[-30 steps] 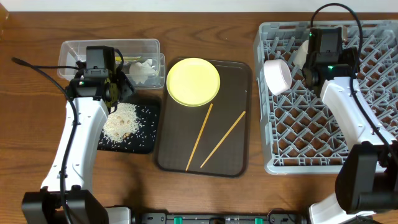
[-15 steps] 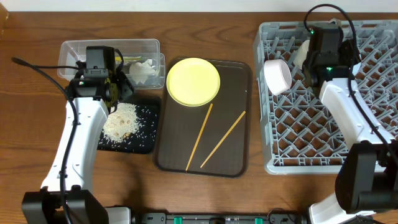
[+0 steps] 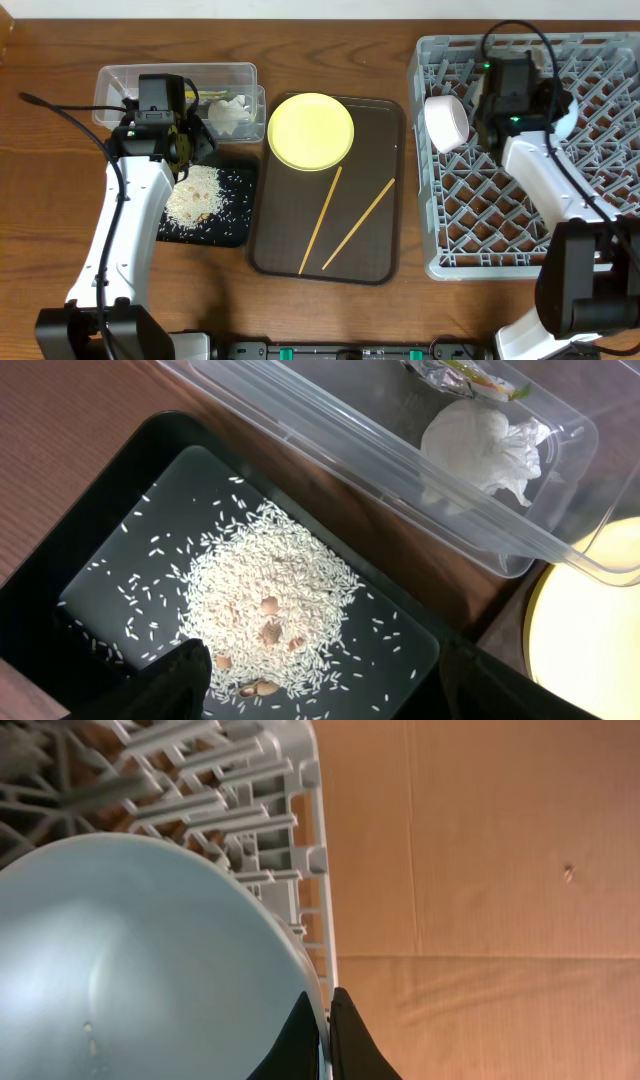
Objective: Sort waste into correct bins and load items into the dishwasher rack
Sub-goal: 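Lower the blue bowl upright into the rack and release it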
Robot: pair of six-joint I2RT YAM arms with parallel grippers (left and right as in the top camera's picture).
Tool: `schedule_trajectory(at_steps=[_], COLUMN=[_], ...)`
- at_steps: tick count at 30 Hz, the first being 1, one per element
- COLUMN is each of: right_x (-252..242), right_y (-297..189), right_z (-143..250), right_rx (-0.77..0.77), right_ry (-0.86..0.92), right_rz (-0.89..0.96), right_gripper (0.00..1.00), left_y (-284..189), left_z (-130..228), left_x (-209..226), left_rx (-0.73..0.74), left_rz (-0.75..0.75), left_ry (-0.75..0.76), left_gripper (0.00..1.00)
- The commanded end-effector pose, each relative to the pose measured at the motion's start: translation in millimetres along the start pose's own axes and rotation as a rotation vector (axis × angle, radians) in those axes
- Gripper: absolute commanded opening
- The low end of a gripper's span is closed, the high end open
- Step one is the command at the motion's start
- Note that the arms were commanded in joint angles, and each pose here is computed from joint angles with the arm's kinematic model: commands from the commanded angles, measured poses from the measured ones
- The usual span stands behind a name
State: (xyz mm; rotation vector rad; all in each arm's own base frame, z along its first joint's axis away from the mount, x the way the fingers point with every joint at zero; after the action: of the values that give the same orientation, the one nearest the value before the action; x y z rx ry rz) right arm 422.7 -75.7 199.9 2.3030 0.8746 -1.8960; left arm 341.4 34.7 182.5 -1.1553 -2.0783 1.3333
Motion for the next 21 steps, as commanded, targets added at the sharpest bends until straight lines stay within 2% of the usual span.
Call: schedule_trajectory(at_steps=[1,10,12,15,17,19,21], right_x=[26.3,36.8,43.1,56.0,66.4,73.1,74.8], right_y=[-13.7,-31.2,-37.3,-49.3,-56.2,-62.2,-64.9], right_z=[-6.7,-15.7,-16.9,-16.9,-16.5,-17.5,-18.3], right_rx=[-0.038,-0.082,-0.095,-0.110,-0.122,-0.130,-0.130], right_ry=[-0.027,-0.053,-0.054,-0.007,0.004,0.048,0.097], right_rz=[-0.037,-0.054,-0.077,-0.128,-0.184,-0.220,-0.231], right_gripper=[0.01,0.01,0.04,0.29,0.41,0.56,0.66], left_y=[1.7,1.7,1.7,1.7,1.7,1.7,1.7], left_z=[1.6,2.3,2.3,2.3,2.2,2.2,2.2], left_x=[4.2,4.6,4.6,4.6,4.6,4.6,4.6], left_rx=[0.000,0.003,0.003,0.003,0.003,0.003,0.003], left_rz=[-0.020,-0.022,-0.022,-0.022,-0.022,-0.022,-0.022], left_ry=[-0.005,-0.004,-0.004,-0.004,-0.004,-0.004,-0.004], left_gripper=[0.76,0.76,0.76,0.76,0.76,0.76,0.76])
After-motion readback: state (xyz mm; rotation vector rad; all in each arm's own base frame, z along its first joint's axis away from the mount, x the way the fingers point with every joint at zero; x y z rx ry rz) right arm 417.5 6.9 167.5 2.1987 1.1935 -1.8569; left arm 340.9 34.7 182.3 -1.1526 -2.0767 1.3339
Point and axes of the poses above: each gripper's point midway between its finger pads, its own y axis out along the fingers, its own x axis along the line the jaws close on, z = x × y, the point moved 4 cm from there along -y, back along the fingers, and after that the axes turned 1 degree about -y, right-handed, at the moved point
